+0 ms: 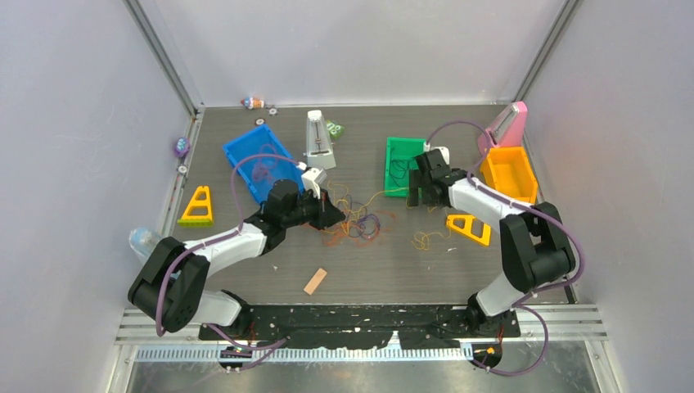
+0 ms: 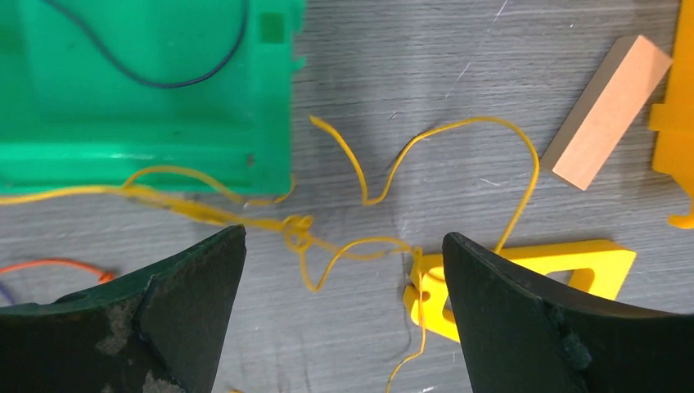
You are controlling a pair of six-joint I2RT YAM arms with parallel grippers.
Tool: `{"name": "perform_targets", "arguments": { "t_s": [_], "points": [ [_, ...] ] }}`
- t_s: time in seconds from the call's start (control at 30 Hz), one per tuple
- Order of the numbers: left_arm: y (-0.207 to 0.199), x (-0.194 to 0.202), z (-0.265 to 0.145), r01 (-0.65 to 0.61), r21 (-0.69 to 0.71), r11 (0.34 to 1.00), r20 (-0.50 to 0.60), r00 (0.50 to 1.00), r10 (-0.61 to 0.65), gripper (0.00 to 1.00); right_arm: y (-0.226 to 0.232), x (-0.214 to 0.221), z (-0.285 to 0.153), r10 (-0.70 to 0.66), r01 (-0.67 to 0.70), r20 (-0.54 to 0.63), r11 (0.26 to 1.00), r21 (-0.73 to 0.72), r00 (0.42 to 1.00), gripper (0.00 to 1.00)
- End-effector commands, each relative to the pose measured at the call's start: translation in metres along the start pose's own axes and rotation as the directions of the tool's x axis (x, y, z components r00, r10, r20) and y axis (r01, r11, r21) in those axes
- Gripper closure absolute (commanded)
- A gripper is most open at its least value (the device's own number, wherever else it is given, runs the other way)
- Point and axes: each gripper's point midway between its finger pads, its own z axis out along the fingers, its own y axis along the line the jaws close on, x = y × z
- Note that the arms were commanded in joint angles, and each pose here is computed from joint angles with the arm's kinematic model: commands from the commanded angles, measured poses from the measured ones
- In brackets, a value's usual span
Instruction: Untangle the cables
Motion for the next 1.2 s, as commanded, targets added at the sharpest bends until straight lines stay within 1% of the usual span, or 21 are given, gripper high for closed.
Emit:
{"name": "perform_targets", "arguments": {
  "t_s": [0.0,0.03,0.07,0.1,0.13,0.17,0.2,0.27,0.5,0.63,0.67,0.7,0.73,0.77,0.8,0.83,0.87,0.9,0.93,1.0,1.17],
  "points": [
    [-0.006,-0.023,0.002,-0.044,0.002,0.999,0.054,0.998,0.044,1.0,0.011,-0.007,0.018,0.09,-0.089,-0.003,0.99,-0.106,0.996,0.02],
    [-0.006,-0.023,0.001,-0.044,0.0,0.999,0.054,0.998,0.044,1.0,0.012,-0.002,0.021,0.087,-0.088,-0.018,0.99,-0.109,0.996,0.01],
    [-0.005,-0.023,0.001,-0.044,-0.003,0.999,0.055,0.997,0.045,1.0,0.014,0.0,0.023,0.087,-0.09,-0.025,0.989,-0.116,0.996,0.04],
    [-0.005,-0.024,0.001,-0.045,-0.005,0.999,0.057,0.997,0.045,1.0,0.017,0.005,0.025,0.086,-0.09,-0.041,0.988,-0.129,0.995,0.14],
    [-0.005,-0.025,0.0,-0.047,-0.007,0.999,0.061,0.997,0.047,1.0,0.02,0.005,0.025,0.089,-0.095,-0.043,0.984,-0.152,0.995,0.33],
    [-0.005,-0.024,0.0,-0.047,-0.008,0.999,0.059,0.997,0.047,1.0,0.021,0.008,0.025,0.09,-0.096,-0.047,0.983,-0.159,0.995,0.48],
    [-0.004,-0.024,0.0,-0.048,-0.011,0.999,0.06,0.997,0.048,1.0,0.021,0.009,0.024,0.093,-0.1,-0.049,0.981,-0.165,0.994,0.73],
    [-0.003,-0.024,0.0,-0.047,-0.017,0.999,0.06,0.997,0.048,1.0,0.018,0.007,0.015,0.102,-0.105,-0.031,0.98,-0.169,0.994,0.91],
    [-0.001,-0.023,0.0,-0.042,-0.032,0.999,0.056,0.997,0.044,1.0,-0.012,-0.031,-0.062,0.157,-0.129,0.146,0.975,-0.18,0.977,0.95],
    [0.004,-0.02,0.002,-0.03,-0.051,0.998,0.04,0.999,0.032,1.0,-0.042,-0.069,-0.126,0.23,-0.188,0.298,0.969,-0.162,0.927,0.95],
    [0.004,-0.02,0.003,-0.028,-0.051,0.998,0.036,0.999,0.03,0.99,-0.055,-0.088,-0.151,0.264,-0.217,0.37,0.962,-0.162,0.891,0.95],
    [0.005,-0.019,0.004,-0.023,-0.053,0.998,0.029,0.999,0.025,0.96,-0.062,-0.093,-0.164,0.272,-0.229,0.39,0.961,-0.156,0.88,0.95],
    [0.006,-0.018,0.005,-0.02,-0.055,0.998,0.025,0.999,0.021,0.93,-0.075,-0.11,-0.191,0.304,-0.258,0.456,0.952,-0.163,0.837,0.95],
    [0.007,-0.017,0.006,-0.016,-0.057,0.998,0.021,1.0,0.017,0.89,-0.082,-0.115,-0.204,0.313,-0.269,0.478,0.95,-0.161,0.82,0.95],
    [0.008,-0.017,0.006,-0.013,-0.063,0.998,0.016,1.0,0.014,0.85,-0.094,-0.13,-0.233,0.341,-0.293,0.538,0.94,-0.177,0.77,0.95],
    [0.01,-0.016,0.007,-0.01,-0.07,0.998,0.011,1.0,0.01,0.81,-0.101,-0.134,-0.245,0.346,-0.303,0.561,0.937,-0.172,0.752,0.95],
    [0.012,-0.014,0.008,-0.005,-0.079,0.997,0.002,1.0,0.005,0.78,-0.109,-0.146,-0.273,0.369,-0.314,0.607,0.928,-0.201,0.704,0.95],
    [0.014,-0.012,0.01,0.002,-0.089,0.996,-0.013,1.0,-0.003,0.78,-0.114,-0.149,-0.284,0.368,-0.314,0.623,0.928,-0.201,0.69,0.95],
    [0.018,-0.006,0.012,0.011,-0.102,0.995,-0.042,0.999,-0.015,0.82,-0.122,-0.159,-0.309,0.383,-0.317,0.659,0.922,-0.224,0.648,0.95],
    [0.024,0.002,0.018,0.022,-0.12,0.993,-0.099,0.995,-0.034,0.86,-0.132,-0.168,-0.337,0.391,-0.319,0.691,0.917,-0.238,0.608,0.95],
    [0.033,0.014,0.027,0.043,-0.154,0.987,-0.19,0.979,-0.072,0.88,-0.158,-0.178,-0.375,0.387,-0.364,0.749,0.908,-0.208,0.538,0.95]
  ]
}}
